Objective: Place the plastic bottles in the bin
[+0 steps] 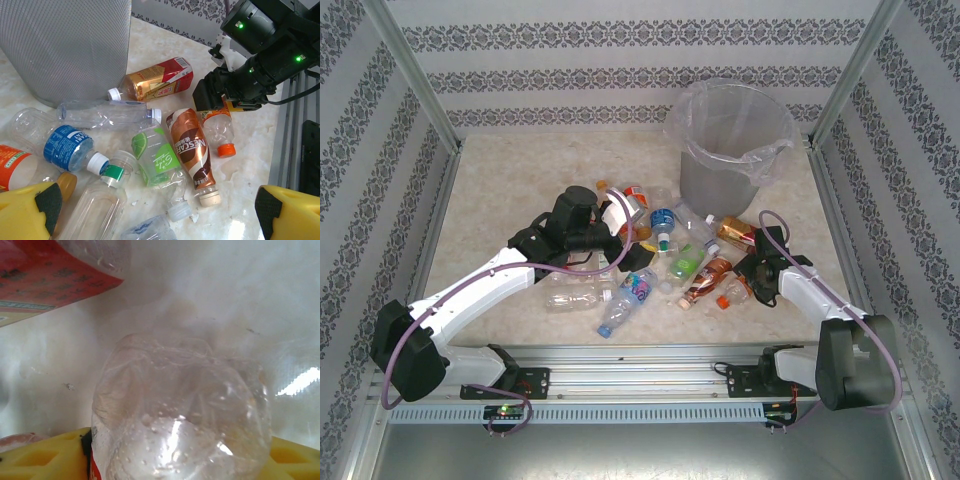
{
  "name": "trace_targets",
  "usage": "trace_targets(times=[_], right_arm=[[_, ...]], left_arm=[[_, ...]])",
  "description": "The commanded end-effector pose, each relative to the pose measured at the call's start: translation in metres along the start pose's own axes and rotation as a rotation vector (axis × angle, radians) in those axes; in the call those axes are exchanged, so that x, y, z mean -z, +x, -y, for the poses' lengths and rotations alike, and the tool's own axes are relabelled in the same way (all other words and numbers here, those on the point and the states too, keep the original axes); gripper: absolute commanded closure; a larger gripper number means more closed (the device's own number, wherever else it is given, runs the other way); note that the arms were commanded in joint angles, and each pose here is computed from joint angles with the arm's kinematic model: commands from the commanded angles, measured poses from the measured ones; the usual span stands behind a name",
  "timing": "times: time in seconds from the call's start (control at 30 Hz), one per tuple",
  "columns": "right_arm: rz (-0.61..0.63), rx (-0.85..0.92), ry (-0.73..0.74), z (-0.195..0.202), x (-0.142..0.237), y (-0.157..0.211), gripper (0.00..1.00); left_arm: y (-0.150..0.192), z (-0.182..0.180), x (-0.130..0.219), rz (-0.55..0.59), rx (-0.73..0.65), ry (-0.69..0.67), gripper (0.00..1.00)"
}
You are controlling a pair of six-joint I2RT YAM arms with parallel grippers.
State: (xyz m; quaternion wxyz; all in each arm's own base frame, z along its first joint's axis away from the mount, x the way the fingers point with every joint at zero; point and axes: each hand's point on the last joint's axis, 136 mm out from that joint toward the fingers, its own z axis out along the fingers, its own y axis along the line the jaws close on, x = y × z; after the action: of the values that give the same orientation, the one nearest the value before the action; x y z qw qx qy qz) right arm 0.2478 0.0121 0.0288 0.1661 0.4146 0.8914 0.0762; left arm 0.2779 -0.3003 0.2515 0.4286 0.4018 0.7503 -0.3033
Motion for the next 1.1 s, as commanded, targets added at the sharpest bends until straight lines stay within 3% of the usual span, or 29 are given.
trace_targets(times=[0.0,0.23,0.43,0.83,1.07], right_arm=[[0.052,0.030,0.005,0.003,0.005,-0.011,0.39],[0.146,0.123,-0.052,-0.002,0.033,-0.023,0.46],[0.252,0.203,-0.113,-0.010,0.078,-0.035,0.49],[0.528,0.497,-0.256,-0.081,0.197,-0.056,0.49],[0.662,0.669,-0.322,-0.137,0.264,-0.066,0.49]], left_arm=[[-0.013,0.009,0.006,0.049,-0.045,0.012,0.00],[-0.015,0.012,0.006,0.055,-0.042,0.033,0.00],[-0.024,0.015,0.012,0.096,-0.029,0.037,0.00],[-0.062,0.034,0.051,0.394,0.047,0.092,0.00],[-0.071,0.037,0.065,0.422,0.001,0.074,0.00]])
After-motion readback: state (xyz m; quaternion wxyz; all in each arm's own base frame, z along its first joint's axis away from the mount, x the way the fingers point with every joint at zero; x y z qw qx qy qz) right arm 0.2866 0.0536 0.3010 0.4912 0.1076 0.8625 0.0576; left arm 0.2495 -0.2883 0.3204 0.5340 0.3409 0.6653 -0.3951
